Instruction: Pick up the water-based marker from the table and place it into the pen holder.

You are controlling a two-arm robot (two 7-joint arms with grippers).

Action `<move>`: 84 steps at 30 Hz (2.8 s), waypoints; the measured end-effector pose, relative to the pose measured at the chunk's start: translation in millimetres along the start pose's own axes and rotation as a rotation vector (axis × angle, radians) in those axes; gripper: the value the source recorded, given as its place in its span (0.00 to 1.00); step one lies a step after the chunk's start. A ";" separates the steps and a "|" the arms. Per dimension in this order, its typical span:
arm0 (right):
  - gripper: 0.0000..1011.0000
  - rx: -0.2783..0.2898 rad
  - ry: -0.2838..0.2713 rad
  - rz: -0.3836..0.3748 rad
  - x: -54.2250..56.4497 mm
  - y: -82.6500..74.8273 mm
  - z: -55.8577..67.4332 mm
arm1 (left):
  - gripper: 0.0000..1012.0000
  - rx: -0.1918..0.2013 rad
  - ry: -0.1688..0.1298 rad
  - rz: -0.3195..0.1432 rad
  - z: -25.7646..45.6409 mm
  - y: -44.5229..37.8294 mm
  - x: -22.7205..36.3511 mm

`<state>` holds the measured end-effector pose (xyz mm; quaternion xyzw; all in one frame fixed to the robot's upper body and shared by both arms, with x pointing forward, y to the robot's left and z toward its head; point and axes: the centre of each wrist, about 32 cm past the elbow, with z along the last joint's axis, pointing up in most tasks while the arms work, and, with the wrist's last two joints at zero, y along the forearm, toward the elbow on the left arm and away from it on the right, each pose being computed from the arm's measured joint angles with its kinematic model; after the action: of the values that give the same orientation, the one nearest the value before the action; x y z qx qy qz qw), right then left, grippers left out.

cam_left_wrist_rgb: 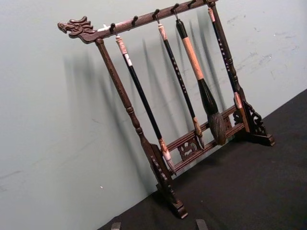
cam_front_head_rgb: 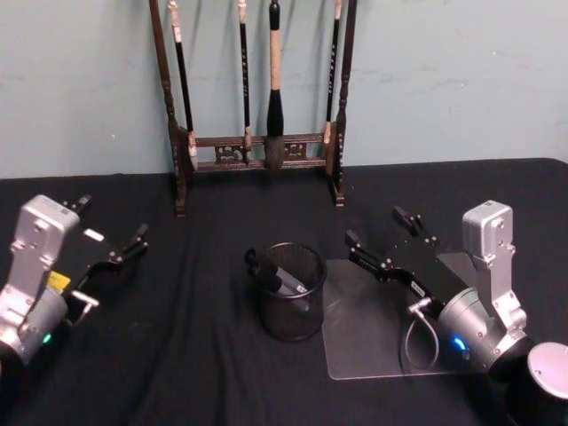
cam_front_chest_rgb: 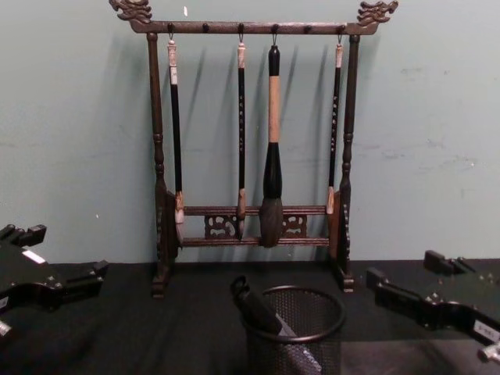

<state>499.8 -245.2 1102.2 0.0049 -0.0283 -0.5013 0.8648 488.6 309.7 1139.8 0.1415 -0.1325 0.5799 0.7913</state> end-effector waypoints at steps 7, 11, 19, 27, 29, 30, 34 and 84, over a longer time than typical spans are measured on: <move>0.99 -0.006 -0.003 -0.003 0.6 -0.1 -4.2 | 1.00 0.000 0.000 0.000 0.0 0.0 0.0; 0.99 -0.005 -0.003 -0.002 0.5 0.0 -3.9 | 1.00 0.000 0.000 0.000 0.0 0.0 0.0; 0.99 -0.004 -0.004 0.000 0.3 0.3 -3.1 | 1.00 0.000 0.000 0.000 0.0 0.0 0.0; 0.99 -0.003 -0.004 0.001 0.1 0.5 -2.7 | 1.00 0.000 0.000 0.000 0.0 0.0 0.0; 0.99 -0.003 -0.004 0.001 0.1 0.5 -2.6 | 1.00 0.000 0.000 0.000 0.0 0.0 0.0; 0.99 -0.003 -0.004 0.001 0.1 0.5 -2.6 | 1.00 0.000 0.000 0.000 0.0 0.0 0.0; 0.99 -0.003 -0.003 0.001 0.0 0.5 -2.5 | 1.00 0.000 0.000 0.000 0.0 0.0 0.0; 0.99 -0.002 -0.003 0.001 0.0 0.6 -2.3 | 1.00 0.000 0.000 0.000 0.0 0.0 0.0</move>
<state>500.4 -245.0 1099.9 0.0032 -0.0289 -0.5009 0.8650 488.6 309.7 1139.8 0.1415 -0.1324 0.5799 0.7913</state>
